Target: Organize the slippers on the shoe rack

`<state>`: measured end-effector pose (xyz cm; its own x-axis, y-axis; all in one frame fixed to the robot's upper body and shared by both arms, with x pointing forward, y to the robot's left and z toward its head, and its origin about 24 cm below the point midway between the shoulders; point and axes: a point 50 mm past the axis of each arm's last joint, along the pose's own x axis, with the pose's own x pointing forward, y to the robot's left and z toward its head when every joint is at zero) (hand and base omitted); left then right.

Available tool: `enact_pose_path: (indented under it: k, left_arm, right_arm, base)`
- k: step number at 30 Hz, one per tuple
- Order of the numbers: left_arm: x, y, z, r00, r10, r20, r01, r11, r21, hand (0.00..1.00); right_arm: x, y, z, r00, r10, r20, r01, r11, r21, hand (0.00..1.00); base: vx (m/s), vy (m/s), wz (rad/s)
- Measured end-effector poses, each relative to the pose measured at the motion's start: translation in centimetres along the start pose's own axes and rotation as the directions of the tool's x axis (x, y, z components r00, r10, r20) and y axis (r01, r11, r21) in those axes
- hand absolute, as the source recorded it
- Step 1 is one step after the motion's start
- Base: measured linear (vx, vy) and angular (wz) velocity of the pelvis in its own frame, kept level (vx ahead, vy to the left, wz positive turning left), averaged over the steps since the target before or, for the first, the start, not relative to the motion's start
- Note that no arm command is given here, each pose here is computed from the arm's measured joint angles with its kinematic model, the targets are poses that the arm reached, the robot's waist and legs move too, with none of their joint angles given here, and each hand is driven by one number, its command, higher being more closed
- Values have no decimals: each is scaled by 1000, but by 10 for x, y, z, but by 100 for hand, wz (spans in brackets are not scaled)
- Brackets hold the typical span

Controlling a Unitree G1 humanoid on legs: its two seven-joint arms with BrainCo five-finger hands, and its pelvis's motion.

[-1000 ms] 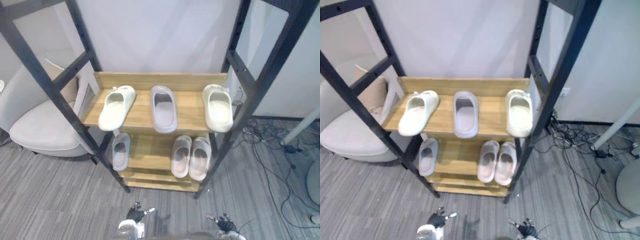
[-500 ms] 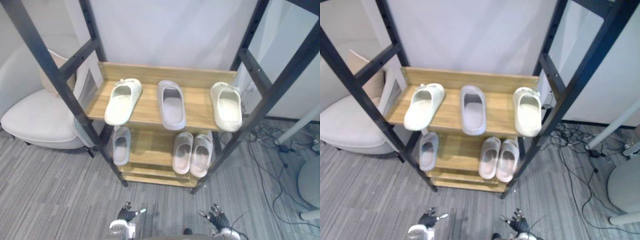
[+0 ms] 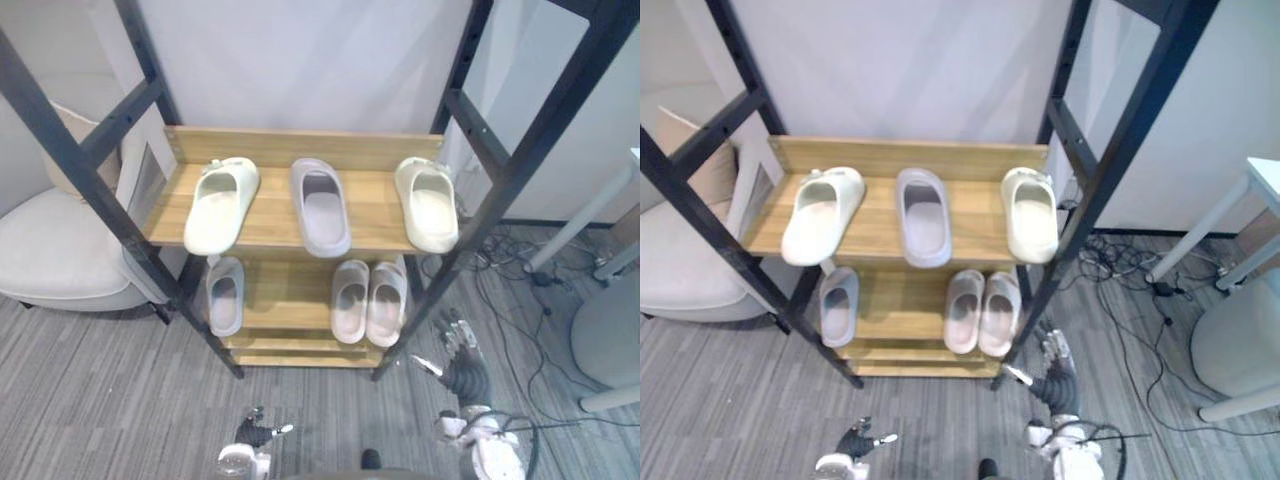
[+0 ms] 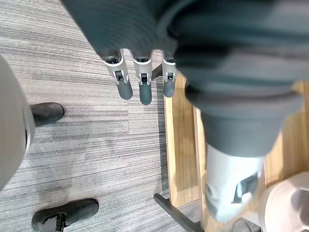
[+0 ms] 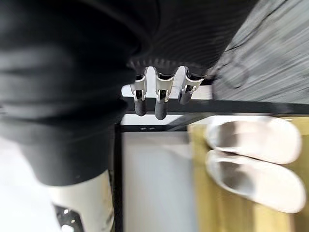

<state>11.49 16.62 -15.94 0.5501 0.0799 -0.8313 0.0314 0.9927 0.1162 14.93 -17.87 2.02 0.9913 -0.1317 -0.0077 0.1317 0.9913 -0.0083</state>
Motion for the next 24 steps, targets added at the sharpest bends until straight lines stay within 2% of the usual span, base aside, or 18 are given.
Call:
enact_pose_path:
  k: [13,24]
  left_arm:
    - [0,10,-3,1000,8,-6,-8,998,55,0]
    - [-1,15,-5,1000,16,-12,-15,998,64,0]
  right_arm:
    - [48,8,65,941,54,333,-34,997,-66,0]
    - [89,11,101,876,99,472,-80,995,-61,0]
  base:
    - [7,-3,3]
    - [-19,-5,12]
